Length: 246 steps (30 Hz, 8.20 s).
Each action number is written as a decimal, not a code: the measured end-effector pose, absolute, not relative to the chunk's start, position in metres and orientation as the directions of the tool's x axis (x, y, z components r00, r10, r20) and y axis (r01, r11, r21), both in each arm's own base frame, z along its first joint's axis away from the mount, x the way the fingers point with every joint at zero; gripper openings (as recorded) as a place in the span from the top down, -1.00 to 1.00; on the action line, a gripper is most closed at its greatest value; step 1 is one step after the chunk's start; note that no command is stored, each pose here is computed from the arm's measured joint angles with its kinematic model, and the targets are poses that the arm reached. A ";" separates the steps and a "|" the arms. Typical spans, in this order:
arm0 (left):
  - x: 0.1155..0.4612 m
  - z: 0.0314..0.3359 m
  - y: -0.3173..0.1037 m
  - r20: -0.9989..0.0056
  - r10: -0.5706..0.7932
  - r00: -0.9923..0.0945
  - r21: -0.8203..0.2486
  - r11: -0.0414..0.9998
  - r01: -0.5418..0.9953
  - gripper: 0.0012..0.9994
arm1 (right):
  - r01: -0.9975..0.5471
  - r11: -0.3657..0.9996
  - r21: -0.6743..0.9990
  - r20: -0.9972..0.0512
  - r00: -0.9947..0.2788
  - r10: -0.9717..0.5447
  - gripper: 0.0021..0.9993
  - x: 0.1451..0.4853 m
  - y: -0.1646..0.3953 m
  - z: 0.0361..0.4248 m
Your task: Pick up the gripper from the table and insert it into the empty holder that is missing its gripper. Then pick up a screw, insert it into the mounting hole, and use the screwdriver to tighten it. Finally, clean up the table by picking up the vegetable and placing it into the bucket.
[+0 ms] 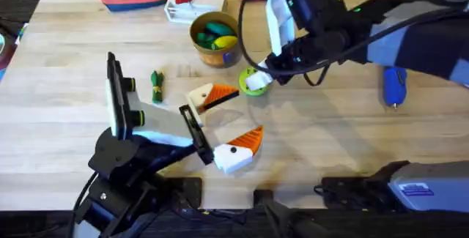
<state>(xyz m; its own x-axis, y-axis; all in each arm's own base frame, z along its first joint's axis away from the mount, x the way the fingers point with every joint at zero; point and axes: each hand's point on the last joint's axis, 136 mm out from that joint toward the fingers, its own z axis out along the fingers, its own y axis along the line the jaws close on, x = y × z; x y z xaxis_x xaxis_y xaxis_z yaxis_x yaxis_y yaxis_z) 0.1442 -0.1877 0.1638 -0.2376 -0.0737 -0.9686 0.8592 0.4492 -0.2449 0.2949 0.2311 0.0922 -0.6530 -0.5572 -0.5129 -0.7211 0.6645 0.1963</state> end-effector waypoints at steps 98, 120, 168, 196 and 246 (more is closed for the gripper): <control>0.145 0.164 -0.187 -0.997 0.008 -0.080 -0.067 0.459 0.886 -0.97 | -0.852 0.491 0.179 -0.628 -0.484 -0.609 1.00 0.191 0.339 0.255; 0.145 0.164 -0.187 -0.997 0.009 -0.079 -0.067 0.459 0.886 -0.97 | -0.845 0.505 0.175 -0.603 -0.498 -0.623 1.00 0.191 0.341 0.245; 0.145 0.163 -0.187 -0.997 0.010 -0.078 -0.065 0.459 0.886 -0.97 | -0.836 0.521 0.169 -0.557 -0.518 -0.649 1.00 0.195 0.342 0.227; 0.145 0.163 -0.187 -0.997 0.010 -0.078 -0.065 0.459 0.886 -0.97 | -0.836 0.521 0.172 -0.552 -0.520 -0.652 1.00 0.200 0.349 0.219; 0.145 0.163 -0.187 -0.997 0.010 -0.078 -0.065 0.458 0.886 -0.97 | -0.753 0.633 0.179 -0.624 -0.585 -0.518 -0.99 0.199 0.257 0.290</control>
<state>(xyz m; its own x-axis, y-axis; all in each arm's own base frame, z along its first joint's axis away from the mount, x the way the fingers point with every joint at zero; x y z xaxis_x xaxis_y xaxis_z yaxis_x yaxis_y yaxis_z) 0.1448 -0.1874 0.1635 -0.0778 0.0099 -0.9969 0.8863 0.4585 -0.0646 0.1994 0.2565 0.2895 -0.5846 -0.5182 -0.6243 -0.7529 0.6333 0.1793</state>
